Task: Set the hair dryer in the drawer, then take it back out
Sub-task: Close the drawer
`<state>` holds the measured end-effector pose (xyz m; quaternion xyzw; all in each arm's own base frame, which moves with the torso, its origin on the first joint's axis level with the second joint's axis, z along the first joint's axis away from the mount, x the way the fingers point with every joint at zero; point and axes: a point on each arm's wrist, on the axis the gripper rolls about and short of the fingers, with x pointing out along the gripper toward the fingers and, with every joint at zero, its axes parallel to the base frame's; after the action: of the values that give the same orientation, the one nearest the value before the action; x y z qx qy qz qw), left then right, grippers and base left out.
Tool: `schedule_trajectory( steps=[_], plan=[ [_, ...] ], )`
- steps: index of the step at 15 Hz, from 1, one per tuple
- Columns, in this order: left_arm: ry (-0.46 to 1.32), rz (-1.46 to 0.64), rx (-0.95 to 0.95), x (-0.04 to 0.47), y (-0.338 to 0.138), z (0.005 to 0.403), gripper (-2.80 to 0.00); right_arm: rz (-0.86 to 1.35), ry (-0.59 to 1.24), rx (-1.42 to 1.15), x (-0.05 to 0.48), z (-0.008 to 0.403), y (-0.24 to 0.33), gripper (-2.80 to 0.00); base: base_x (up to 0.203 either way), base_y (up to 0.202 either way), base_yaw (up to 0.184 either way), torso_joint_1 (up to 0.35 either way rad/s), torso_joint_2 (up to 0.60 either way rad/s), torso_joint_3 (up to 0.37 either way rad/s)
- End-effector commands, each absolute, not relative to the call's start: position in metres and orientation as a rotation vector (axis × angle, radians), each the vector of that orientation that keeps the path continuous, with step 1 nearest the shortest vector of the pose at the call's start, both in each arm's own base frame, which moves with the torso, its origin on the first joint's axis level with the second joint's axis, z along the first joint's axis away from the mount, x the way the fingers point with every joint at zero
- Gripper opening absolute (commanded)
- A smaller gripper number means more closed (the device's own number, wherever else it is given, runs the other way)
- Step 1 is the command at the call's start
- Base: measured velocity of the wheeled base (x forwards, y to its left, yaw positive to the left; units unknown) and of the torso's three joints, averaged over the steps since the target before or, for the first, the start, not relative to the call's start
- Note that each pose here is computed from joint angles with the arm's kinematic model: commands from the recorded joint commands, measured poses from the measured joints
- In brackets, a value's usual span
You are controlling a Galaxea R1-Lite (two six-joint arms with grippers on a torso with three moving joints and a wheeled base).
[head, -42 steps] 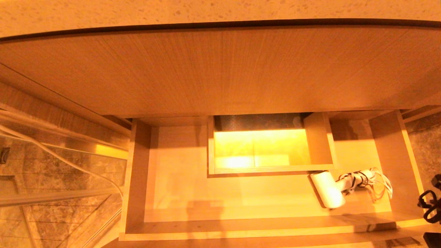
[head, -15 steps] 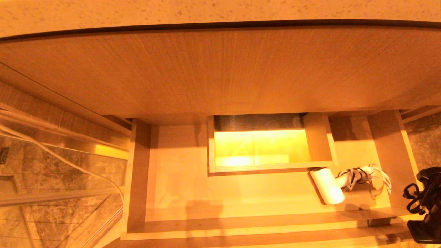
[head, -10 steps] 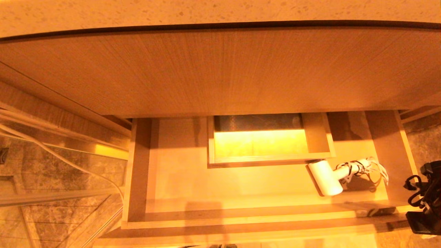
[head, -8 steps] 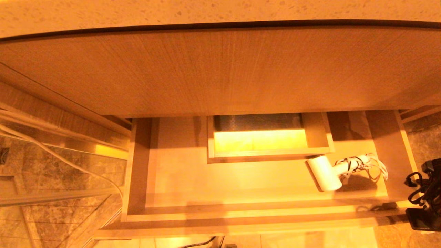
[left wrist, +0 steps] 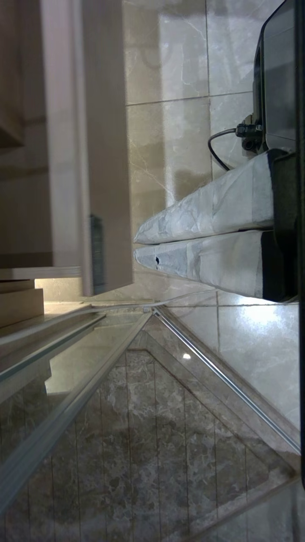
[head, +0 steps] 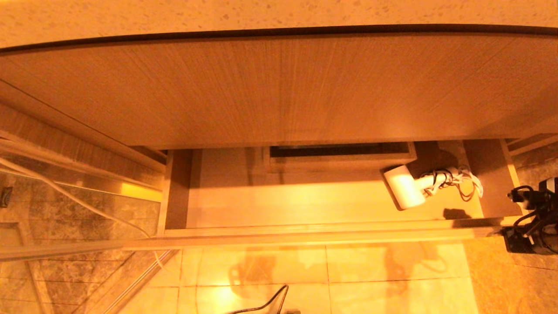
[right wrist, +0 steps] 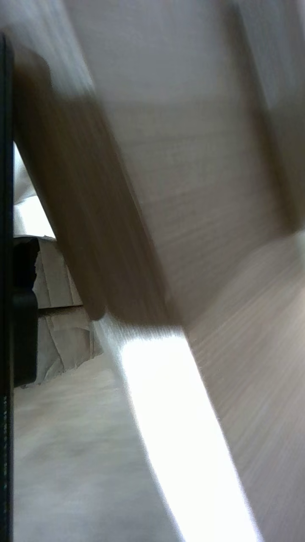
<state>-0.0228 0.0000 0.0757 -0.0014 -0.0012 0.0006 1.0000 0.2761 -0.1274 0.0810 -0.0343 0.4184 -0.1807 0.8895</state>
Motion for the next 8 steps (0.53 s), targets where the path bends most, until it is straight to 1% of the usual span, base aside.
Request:
schedule_trajectory(
  steps=[1, 8],
  plan=[
    [-0.003, 0.002, -0.003, -0.023, 0.0, 0.076, -2.8, -0.359, 0.799, -0.079, 0.278, 0.095, -0.128, -2.8, 0.0, 0.0, 0.0, 0.0, 0.0, 0.0],
    [-0.003, 0.002, -0.003, -0.023, 0.0, 0.076, -2.8, -0.339, 0.551, -0.125, 0.276, 0.141, -0.125, -2.8, 0.0, 0.0, 0.0, 0.0, 0.0, 0.0]
  ],
)
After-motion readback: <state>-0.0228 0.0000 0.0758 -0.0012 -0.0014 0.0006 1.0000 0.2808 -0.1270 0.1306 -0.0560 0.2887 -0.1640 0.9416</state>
